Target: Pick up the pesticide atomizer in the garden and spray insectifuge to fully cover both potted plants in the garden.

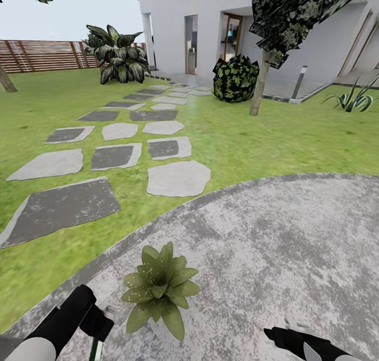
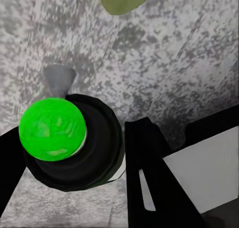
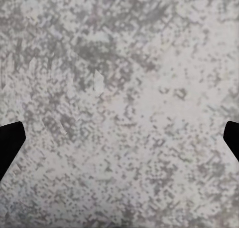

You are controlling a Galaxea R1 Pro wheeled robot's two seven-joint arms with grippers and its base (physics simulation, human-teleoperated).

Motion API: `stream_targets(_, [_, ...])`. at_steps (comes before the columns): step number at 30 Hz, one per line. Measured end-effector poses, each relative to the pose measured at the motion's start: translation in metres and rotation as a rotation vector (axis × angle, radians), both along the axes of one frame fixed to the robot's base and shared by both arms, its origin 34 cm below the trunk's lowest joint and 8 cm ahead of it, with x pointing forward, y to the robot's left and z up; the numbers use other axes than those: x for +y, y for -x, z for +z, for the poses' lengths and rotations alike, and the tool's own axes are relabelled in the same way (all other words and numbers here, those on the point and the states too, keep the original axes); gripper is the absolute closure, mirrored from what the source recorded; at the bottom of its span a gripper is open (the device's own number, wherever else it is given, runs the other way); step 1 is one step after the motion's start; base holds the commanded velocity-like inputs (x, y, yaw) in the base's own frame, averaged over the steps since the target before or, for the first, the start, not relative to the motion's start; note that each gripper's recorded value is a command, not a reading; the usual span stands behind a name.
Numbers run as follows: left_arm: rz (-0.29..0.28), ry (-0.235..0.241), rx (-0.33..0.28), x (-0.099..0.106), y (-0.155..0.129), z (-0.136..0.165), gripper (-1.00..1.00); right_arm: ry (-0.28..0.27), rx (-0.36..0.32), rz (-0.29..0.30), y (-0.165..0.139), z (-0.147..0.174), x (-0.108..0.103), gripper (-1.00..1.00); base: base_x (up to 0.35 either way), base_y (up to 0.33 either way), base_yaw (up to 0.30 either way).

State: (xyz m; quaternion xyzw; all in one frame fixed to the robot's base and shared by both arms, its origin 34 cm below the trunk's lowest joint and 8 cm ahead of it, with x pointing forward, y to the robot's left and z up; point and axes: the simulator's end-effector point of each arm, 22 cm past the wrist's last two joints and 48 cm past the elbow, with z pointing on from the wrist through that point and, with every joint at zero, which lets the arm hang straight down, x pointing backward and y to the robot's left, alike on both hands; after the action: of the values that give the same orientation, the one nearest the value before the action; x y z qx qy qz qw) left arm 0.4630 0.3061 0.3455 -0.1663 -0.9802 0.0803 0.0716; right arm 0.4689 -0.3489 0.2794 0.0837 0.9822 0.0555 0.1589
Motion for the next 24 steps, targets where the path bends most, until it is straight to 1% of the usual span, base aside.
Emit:
stream_targets(2, [0.002, -0.003, -0.002, 0.000, 0.000, -0.001, 1.00, 0.001, 0.001, 0.000, 0.000, 0.000, 0.000, -1.00, 0.000, 0.000, 0.156])
stream_targets(6, [0.000, 0.020, 0.000, -0.018, 0.000, -0.003, 1.00, 0.001, 0.004, -0.001, 0.001, -0.001, 0.000, -1.00, 0.000, 0.000, 0.220])
stream_targets(9, [-0.005, 0.027, 0.003, -0.023, 0.001, -0.004, 1.00, 0.001, 0.006, -0.002, 0.002, -0.002, 0.000, -1.00, 0.000, -0.015, 0.235])
stream_targets(12, [-0.007, 0.027, 0.005, -0.023, 0.001, -0.005, 1.00, 0.001, 0.009, -0.002, 0.003, -0.003, 0.000, -1.00, 0.000, -0.218, 0.222])
stream_targets(15, [-0.006, 0.028, 0.006, -0.024, 0.002, -0.005, 1.00, 0.001, 0.010, -0.001, 0.003, -0.003, 0.000, -1.00, 0.000, -0.179, 0.040])
stream_targets(18, [-0.005, 0.028, 0.006, -0.024, 0.002, -0.005, 1.00, 0.001, 0.010, -0.002, 0.004, -0.004, 0.000, -1.00, 0.000, -0.036, 0.020])
stream_targets(22, [-0.005, 0.027, 0.006, -0.024, 0.002, -0.006, 1.00, 0.000, 0.011, -0.002, 0.004, -0.004, 0.000, -1.00, 0.000, -0.005, 0.188])
stream_targets(24, [-0.005, 0.028, 0.007, -0.024, 0.002, -0.006, 1.00, 0.000, 0.012, -0.002, 0.004, -0.004, 0.000, -1.00, 0.000, 0.000, 0.068])
